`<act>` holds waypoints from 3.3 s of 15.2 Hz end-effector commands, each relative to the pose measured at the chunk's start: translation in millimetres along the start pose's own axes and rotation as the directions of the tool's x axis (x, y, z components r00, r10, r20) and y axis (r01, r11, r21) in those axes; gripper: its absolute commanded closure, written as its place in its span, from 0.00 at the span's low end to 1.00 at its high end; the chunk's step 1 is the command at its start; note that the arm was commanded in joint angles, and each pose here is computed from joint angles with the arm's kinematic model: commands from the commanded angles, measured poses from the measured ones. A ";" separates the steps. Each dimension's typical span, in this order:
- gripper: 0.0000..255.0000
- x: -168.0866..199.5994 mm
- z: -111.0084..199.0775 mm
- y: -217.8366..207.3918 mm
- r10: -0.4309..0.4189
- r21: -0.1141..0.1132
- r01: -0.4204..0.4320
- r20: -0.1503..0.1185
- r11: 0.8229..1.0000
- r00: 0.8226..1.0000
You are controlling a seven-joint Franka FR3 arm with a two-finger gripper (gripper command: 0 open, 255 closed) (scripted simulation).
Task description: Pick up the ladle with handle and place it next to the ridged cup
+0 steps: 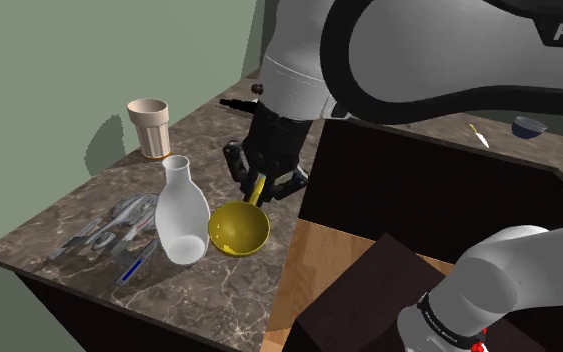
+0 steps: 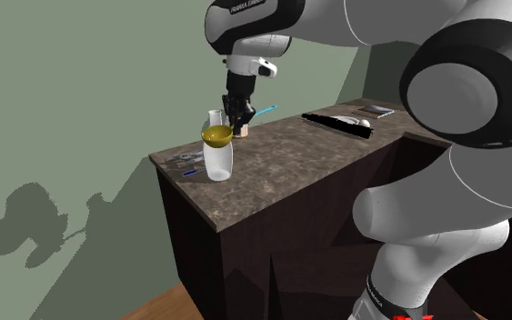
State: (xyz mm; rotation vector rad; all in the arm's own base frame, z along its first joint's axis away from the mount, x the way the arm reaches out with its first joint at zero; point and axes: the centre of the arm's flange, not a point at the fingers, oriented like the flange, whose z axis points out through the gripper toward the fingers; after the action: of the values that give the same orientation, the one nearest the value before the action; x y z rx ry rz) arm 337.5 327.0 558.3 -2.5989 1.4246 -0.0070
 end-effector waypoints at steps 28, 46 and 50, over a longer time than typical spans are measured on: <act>1.00 228.7 0.5 -237.2 0.000 0.000 0.000 0.000 1.000 1.000; 1.00 247.8 89.8 -235.3 0.000 0.000 0.000 0.000 1.000 1.000; 1.00 249.5 110.5 -231.9 0.000 0.000 0.000 0.000 1.000 1.000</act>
State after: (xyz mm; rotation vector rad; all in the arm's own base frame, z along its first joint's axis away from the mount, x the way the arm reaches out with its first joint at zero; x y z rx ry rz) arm 675.7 258.0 471.8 -2.5996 1.4250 -0.0066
